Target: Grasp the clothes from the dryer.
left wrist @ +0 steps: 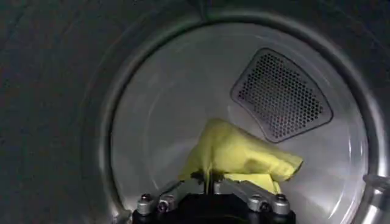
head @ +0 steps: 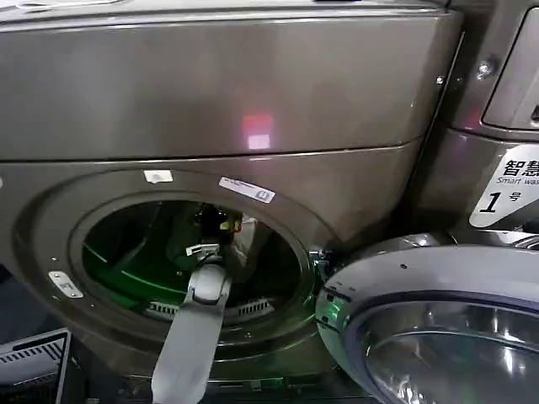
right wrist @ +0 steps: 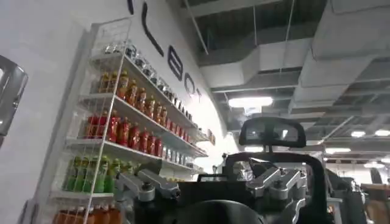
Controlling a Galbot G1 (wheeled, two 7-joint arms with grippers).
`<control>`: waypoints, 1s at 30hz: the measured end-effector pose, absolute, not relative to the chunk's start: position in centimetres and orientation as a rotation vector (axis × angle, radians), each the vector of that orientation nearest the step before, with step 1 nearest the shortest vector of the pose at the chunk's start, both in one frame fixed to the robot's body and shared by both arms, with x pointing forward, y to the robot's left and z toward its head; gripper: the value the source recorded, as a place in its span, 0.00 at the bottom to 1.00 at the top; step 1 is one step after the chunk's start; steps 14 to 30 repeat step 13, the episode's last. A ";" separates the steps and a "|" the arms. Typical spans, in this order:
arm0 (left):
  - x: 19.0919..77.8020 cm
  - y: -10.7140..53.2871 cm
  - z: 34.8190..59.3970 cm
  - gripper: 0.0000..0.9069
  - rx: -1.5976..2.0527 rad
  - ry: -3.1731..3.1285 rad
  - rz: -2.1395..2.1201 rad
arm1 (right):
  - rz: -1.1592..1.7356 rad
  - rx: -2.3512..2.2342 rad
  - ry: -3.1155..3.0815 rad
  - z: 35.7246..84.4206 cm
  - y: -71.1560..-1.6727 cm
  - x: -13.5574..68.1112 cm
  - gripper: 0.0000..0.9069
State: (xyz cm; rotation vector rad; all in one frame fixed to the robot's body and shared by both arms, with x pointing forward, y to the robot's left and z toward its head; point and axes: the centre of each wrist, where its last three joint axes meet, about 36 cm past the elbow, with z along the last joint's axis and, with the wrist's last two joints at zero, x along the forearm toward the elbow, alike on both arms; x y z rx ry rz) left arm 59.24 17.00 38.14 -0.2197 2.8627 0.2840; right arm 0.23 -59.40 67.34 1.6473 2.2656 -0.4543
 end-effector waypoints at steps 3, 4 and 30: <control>59.2 17.0 38.2 0.00 -0.220 2.863 0.284 | -0.458 1.650 2.261 67.5 -59.4 0.2 1.00; 59.2 17.0 38.2 0.00 -0.220 2.863 0.285 | -0.457 1.652 2.262 67.5 -59.4 0.1 1.00; 59.0 17.2 38.0 0.00 -0.213 2.871 0.298 | -0.459 1.648 2.279 67.6 -59.3 0.2 1.00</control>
